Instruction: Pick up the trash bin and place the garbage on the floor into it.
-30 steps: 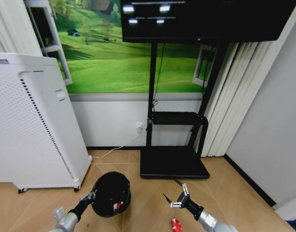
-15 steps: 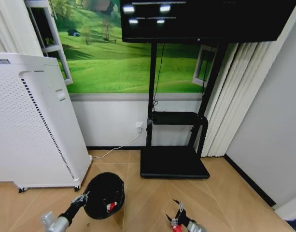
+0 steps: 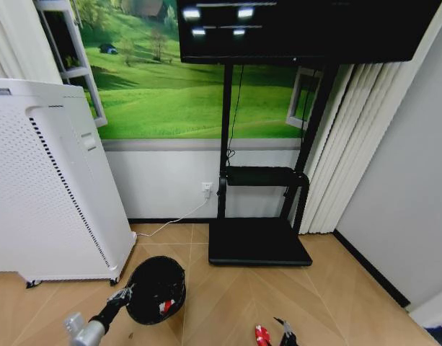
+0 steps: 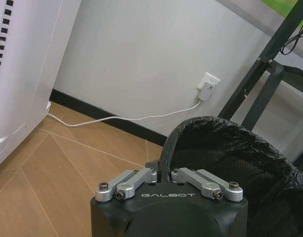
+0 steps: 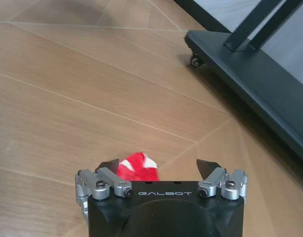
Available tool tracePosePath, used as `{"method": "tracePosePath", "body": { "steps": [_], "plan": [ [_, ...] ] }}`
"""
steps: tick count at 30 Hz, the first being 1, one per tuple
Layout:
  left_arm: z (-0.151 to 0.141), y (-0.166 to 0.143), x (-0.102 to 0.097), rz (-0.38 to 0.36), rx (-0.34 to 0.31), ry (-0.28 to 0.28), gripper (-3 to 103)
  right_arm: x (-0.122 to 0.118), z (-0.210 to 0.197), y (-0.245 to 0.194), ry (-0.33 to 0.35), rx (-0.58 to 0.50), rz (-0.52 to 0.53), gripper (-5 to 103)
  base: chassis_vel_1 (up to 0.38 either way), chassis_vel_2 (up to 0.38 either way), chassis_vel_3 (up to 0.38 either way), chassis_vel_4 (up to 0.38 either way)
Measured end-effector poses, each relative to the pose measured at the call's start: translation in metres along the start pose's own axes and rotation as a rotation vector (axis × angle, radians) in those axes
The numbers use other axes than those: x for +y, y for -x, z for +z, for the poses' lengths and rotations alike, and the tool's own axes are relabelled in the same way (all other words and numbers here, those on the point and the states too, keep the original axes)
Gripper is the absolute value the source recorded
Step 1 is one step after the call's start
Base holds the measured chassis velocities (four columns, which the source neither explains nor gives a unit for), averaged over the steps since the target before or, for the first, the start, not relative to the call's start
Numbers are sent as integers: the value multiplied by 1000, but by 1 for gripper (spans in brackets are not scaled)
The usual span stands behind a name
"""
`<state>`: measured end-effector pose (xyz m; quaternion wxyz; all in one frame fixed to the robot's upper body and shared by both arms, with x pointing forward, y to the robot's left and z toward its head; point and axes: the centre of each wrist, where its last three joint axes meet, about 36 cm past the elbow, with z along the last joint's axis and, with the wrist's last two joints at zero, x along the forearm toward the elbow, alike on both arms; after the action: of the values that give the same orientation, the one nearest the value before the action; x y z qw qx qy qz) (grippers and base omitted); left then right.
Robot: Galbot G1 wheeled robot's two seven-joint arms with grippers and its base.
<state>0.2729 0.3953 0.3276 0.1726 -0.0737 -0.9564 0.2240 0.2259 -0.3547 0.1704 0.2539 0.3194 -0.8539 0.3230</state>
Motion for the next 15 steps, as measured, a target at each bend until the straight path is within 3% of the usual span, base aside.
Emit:
{"method": "tracePosePath", "body": {
  "steps": [11, 12, 13, 15],
  "plan": [
    [-5, -4, 2, -1, 0, 11, 7, 20, -6, 27, 11, 3, -48, 79, 0, 0, 0, 0],
    [-6, -5, 2, 0, -2, 11, 7, 19, -6, 30, -12, 11, -55, 69, 0, 0, 0, 0],
    [-6, -5, 2, 0, -2, 11, 7, 19, -6, 30, -12, 11, -55, 69, 0, 0, 0, 0],
    [-7, -7, 2, 0, -5, 12, 7, 12, -4, 30, -50, 28, -64, 58, 0, 0, 0, 0]
  ]
}}
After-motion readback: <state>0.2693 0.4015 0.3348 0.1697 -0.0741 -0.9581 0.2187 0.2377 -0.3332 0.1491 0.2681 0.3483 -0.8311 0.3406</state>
